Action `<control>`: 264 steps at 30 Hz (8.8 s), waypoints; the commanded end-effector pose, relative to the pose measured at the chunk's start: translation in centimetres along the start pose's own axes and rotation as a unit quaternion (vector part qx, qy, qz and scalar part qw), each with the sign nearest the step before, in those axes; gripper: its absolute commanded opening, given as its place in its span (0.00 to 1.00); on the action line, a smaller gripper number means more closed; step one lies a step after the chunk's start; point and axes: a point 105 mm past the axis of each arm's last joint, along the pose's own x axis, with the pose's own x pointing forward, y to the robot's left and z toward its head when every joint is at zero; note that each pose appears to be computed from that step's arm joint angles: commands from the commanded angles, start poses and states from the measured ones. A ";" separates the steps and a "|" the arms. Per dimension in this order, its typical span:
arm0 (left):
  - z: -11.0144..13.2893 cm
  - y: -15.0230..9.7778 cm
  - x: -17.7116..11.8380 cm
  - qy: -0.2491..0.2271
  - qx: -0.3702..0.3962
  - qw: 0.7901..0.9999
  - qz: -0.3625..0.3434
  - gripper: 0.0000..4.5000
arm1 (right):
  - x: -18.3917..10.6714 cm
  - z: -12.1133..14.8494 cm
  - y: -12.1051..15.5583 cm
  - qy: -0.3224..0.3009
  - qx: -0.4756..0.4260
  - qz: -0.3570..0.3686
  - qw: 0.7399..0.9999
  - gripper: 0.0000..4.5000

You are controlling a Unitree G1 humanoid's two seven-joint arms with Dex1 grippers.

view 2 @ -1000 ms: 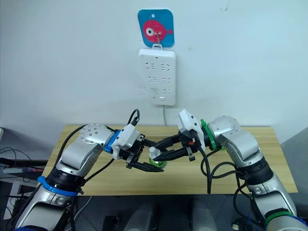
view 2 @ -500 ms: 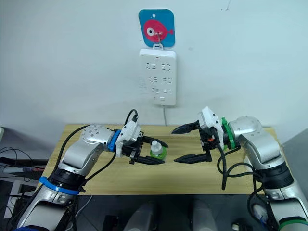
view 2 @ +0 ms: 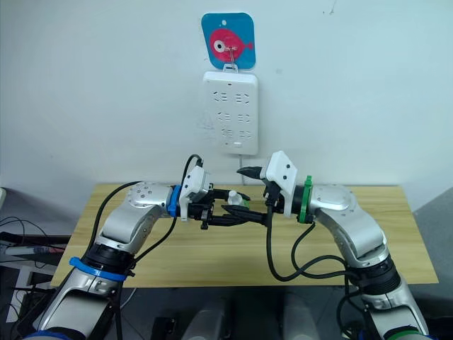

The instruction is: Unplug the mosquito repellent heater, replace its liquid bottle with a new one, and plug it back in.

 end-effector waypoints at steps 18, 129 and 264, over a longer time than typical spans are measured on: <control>0.8 0.4 -0.2 -0.006 0.021 1.000 0.003 0.50 | -3.9 -0.7 -1.9 0.026 -0.012 -0.053 0.998 1.00; 0.8 0.2 -3.5 0.046 -0.001 0.998 0.031 0.50 | -6.4 -19.1 -6.0 0.056 0.085 -0.440 0.892 0.05; 6.4 2.5 3.7 -0.208 0.003 0.961 0.182 0.52 | -14.7 -3.9 -0.9 0.098 0.425 -0.220 0.873 0.99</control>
